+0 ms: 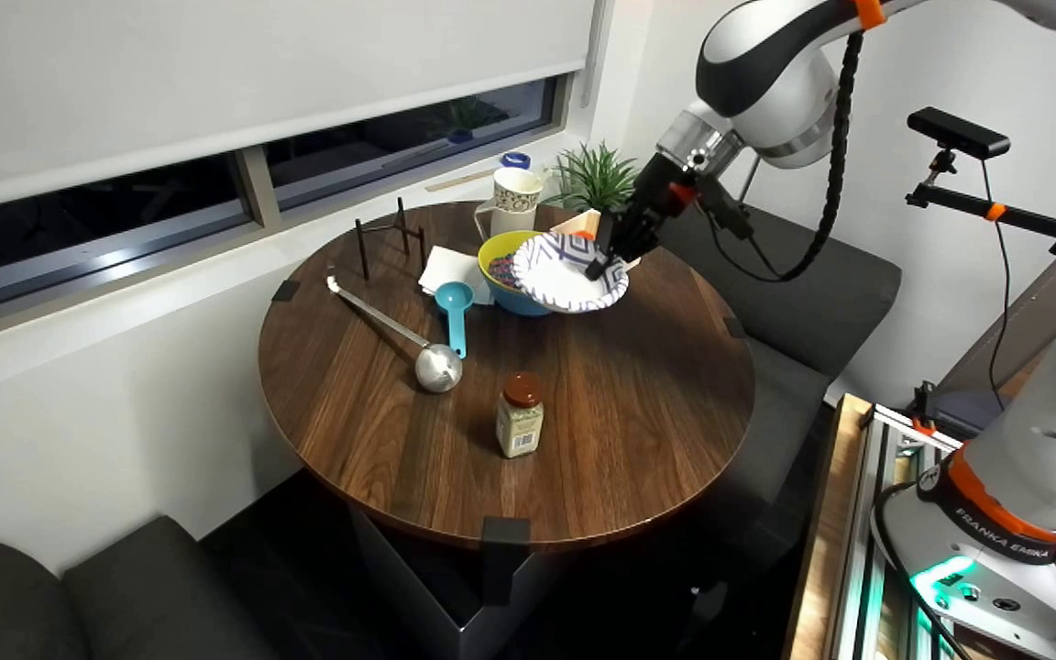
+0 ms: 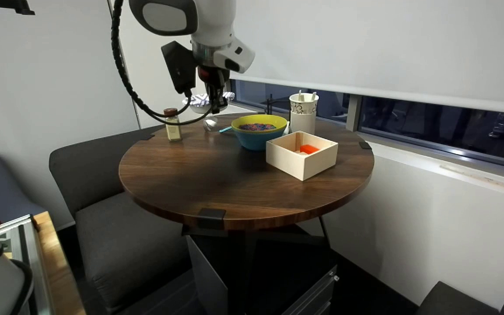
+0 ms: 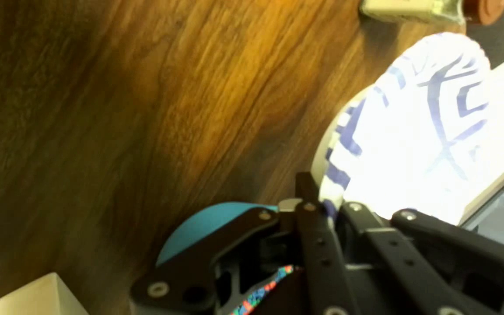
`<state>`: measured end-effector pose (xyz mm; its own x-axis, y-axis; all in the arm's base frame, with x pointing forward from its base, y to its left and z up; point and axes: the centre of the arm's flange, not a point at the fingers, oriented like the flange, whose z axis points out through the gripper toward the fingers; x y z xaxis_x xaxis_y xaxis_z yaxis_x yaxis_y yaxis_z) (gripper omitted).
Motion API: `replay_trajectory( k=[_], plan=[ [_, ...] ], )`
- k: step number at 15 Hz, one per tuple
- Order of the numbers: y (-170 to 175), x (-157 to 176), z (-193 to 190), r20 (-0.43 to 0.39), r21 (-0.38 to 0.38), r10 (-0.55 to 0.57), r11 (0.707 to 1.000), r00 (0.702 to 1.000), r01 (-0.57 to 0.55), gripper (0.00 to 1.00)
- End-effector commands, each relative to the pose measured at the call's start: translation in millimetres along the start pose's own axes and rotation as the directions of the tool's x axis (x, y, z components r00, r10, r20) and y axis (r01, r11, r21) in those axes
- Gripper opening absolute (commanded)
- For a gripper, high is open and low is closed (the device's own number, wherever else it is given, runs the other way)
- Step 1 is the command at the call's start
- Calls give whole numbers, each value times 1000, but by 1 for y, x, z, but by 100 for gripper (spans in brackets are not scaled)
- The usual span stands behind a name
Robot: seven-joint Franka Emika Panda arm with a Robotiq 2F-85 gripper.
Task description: Pick up the stacked white bowls and put them in the yellow bowl
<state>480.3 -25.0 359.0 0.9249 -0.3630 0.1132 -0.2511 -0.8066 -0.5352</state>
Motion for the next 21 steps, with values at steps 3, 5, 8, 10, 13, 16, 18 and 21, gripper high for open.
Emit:
replay_trajectory(
  k=[3,5,8,10,13,16,18,21],
  plan=[
    [5,41,-24,-124,37,130,991,984,-126,1],
    [10,52,-26,-155,48,167,986,974,-161,1],
    [19,67,-20,-203,33,206,978,957,-204,1],
    [25,74,-12,-217,21,225,974,950,-226,1],
    [33,78,0,-220,-6,240,969,945,-247,1],
    [40,80,13,-211,-15,255,964,944,-264,1],
    [43,81,21,-213,-23,246,966,946,-256,1],
    [44,84,29,-208,-17,241,968,948,-249,1]
  ],
)
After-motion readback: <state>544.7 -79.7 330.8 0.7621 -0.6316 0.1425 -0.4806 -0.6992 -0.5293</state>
